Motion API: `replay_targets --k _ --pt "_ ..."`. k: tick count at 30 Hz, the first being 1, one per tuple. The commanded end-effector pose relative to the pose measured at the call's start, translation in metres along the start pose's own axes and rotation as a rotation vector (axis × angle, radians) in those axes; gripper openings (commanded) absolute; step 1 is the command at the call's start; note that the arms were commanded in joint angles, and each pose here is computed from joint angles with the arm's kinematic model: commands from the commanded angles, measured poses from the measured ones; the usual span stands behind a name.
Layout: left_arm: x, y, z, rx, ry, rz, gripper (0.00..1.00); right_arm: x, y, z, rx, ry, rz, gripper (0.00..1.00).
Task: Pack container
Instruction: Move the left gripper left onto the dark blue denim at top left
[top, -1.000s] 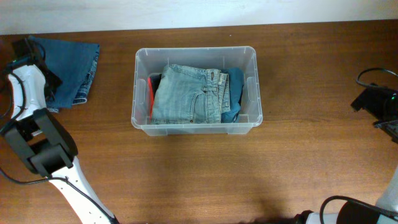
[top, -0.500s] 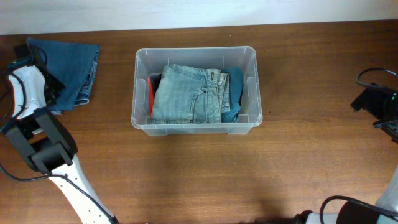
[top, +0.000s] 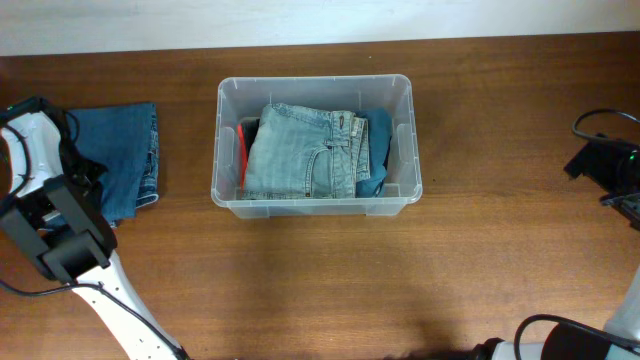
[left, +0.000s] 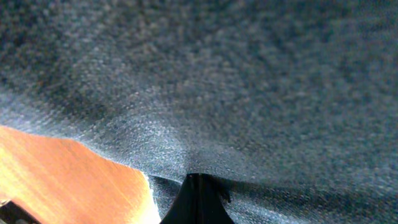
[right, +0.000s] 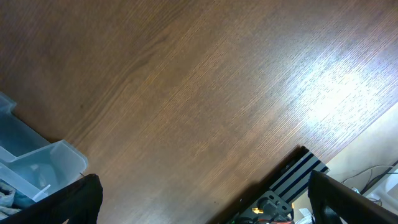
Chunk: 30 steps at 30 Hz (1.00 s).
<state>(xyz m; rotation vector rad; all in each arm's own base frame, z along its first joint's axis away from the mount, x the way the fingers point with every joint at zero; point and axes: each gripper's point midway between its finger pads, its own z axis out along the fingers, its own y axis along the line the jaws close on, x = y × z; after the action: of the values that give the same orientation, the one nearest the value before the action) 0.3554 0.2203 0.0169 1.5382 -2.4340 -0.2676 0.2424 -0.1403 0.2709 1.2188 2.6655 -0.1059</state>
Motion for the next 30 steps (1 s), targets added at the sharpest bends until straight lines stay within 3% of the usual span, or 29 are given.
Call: replay_targets --k 1,11,16,20,24,30 --pt "0.023 -0.019 0.042 0.042 0.176 -0.019 0.01 0.0 -0.002 -0.001 0.001 -0.006 0.01 0.99" --pt "0.02 -0.02 0.0 0.09 0.162 0.034 0.01 0.0 -0.002 -0.001 0.001 -0.006 0.01 0.99" --pt "0.018 -0.051 -0.062 0.353 0.111 0.222 0.05 0.0 -0.002 -0.001 0.001 -0.006 0.01 0.99" --pt "0.031 -0.067 -0.094 0.494 0.112 0.246 0.05 0.0 -0.002 -0.001 0.0 -0.006 0.01 0.98" --pt "0.004 -0.065 -0.103 0.469 -0.047 0.252 0.05 0.0 -0.002 -0.001 0.001 -0.006 0.01 0.99" --pt "-0.076 -0.041 -0.111 0.242 -0.426 0.179 0.05 0.0 -0.002 -0.001 0.001 -0.006 0.01 0.98"
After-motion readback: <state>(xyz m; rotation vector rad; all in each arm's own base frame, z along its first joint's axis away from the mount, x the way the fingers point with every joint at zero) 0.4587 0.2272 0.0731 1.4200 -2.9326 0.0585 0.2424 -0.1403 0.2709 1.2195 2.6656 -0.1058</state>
